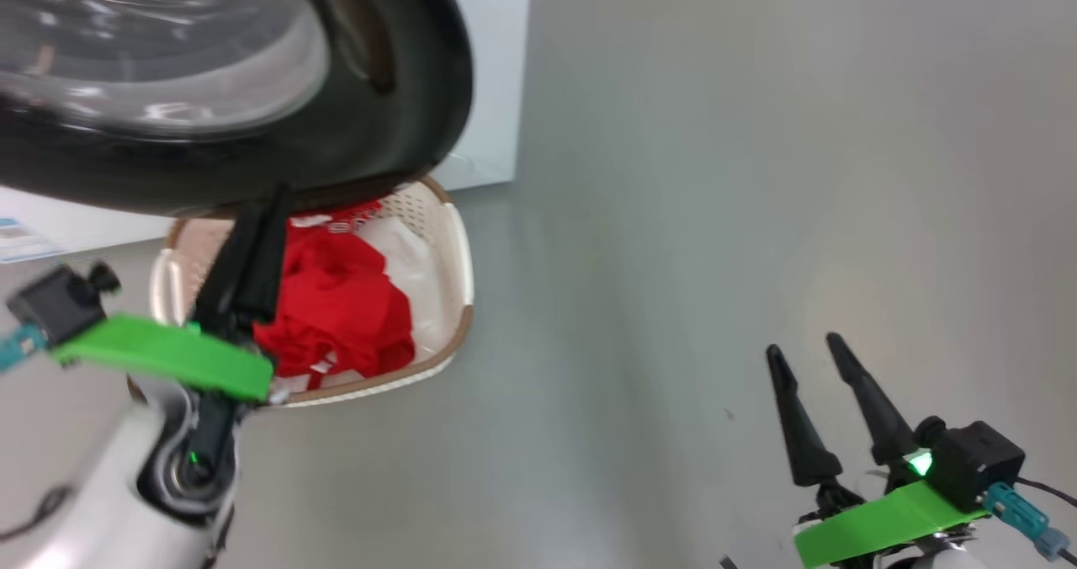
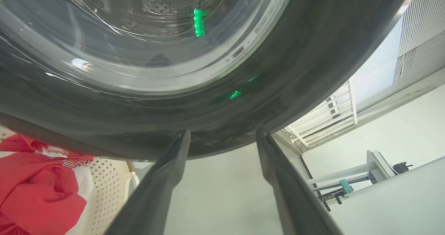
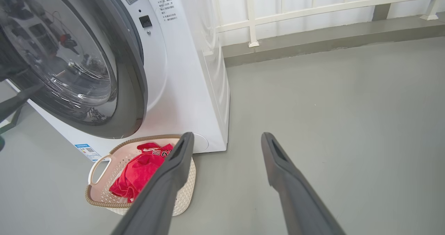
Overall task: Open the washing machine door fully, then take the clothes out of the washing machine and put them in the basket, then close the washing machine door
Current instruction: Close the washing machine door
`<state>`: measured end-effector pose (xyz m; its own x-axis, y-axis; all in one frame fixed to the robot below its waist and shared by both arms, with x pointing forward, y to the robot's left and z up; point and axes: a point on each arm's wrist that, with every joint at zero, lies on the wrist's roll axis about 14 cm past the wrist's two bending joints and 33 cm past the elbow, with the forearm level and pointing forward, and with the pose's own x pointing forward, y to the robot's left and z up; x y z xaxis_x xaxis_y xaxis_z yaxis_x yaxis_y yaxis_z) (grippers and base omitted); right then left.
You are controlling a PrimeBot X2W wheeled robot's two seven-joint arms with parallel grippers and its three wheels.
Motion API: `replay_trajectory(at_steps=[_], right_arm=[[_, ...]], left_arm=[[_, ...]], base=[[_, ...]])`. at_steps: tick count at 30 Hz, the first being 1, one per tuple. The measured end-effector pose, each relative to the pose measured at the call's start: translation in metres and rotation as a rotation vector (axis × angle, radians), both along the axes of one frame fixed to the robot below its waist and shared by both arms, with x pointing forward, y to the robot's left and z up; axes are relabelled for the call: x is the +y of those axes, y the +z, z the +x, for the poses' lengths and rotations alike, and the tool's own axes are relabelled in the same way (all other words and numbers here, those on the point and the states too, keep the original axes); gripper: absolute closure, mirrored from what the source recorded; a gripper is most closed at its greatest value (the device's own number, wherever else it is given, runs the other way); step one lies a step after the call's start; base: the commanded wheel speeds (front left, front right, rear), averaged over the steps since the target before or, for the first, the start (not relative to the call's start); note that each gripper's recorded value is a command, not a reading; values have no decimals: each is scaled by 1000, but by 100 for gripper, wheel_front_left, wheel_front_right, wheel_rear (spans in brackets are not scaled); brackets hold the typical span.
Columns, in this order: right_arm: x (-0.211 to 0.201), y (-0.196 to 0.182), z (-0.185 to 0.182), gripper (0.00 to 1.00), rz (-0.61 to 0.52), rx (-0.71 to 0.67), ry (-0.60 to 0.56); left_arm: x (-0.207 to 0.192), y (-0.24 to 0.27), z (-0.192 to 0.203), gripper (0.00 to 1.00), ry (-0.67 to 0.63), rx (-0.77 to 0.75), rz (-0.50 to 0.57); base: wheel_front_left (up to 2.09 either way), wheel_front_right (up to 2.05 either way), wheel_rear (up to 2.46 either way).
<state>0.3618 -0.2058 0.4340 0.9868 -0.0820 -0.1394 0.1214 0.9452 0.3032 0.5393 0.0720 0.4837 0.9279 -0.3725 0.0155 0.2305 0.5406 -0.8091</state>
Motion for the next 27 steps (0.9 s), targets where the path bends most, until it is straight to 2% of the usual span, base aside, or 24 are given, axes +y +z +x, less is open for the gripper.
replay_trajectory(at_steps=[14,27], right_arm=[[13,5,2,0,-1,-23,47],[24,4,-4,0,-25,-17,92]], left_arm=[[67,-28,-65,0,168,75,94],[118,-47,-129,0,273,103,266]], base=[[0,0,0],[0,0,0]])
